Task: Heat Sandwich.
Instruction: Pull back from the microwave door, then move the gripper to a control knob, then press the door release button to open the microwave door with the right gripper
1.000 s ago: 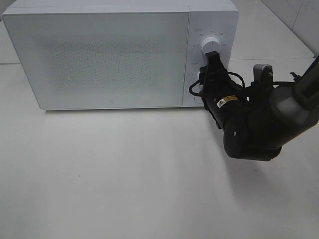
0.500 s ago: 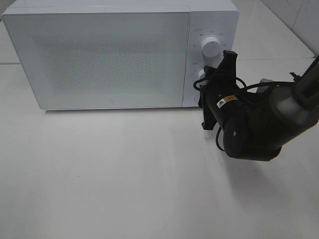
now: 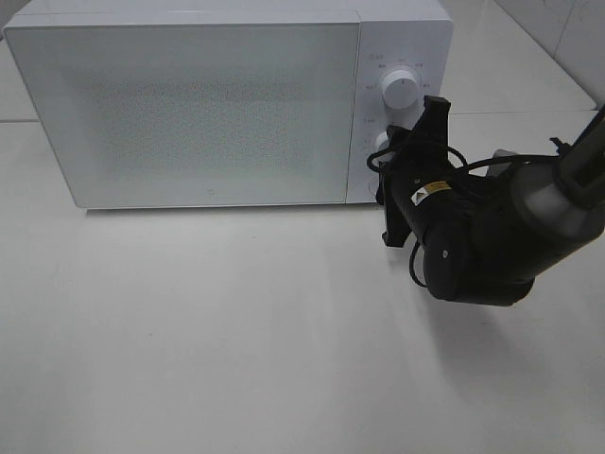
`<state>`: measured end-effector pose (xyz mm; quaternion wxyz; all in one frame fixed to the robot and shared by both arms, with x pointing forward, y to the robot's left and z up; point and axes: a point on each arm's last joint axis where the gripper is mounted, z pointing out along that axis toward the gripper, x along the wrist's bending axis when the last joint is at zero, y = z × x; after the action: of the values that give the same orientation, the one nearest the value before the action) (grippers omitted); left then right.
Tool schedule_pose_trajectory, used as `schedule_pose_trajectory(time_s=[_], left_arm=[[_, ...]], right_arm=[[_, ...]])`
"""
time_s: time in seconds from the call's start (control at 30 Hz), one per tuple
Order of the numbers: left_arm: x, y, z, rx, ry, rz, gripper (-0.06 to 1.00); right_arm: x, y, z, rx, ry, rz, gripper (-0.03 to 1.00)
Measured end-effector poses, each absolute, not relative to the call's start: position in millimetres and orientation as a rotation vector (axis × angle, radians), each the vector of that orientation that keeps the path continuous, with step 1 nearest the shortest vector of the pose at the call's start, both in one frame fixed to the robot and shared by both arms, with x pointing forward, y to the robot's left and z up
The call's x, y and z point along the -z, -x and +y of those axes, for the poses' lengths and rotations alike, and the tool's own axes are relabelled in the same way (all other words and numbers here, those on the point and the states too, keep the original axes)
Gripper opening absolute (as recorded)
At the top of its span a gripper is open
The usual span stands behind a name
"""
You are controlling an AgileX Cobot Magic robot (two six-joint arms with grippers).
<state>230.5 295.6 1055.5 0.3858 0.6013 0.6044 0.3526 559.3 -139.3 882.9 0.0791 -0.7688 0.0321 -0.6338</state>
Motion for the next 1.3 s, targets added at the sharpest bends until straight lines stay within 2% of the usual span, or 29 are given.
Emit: schedule_pose_trajectory(time_s=[0.43, 0.57, 0.63, 0.77, 1.3], left_arm=[[-1055.5, -230.5, 295.6, -0.898, -1.531, 1.539, 0.99], [-1055.5, -230.5, 295.6, -0.898, -1.531, 1.539, 0.99], [-1055.5, -230.5, 295.6, -0.898, -1.531, 1.539, 0.99], [-1055.5, -230.5, 295.6, -0.898, -1.531, 1.539, 0.99], [-1055.5, -230.5, 295.6, -0.898, -1.531, 1.539, 0.99]], right_arm=[[-882.8, -559.3, -140.1, 1.917, 2.325, 0.062, 0.46], [-882.9, -559.2, -140.3, 1.933, 2.338, 0.036, 0.57], [-882.3, -558.2, -139.1, 1.928, 2.349, 0.034, 0.69], [-882.3, -557.8, -138.6, 1.935, 2.356, 0.021, 0.75], [-893.3, -543.4, -145.5, 1.992, 2.356, -0.144, 0.76]])
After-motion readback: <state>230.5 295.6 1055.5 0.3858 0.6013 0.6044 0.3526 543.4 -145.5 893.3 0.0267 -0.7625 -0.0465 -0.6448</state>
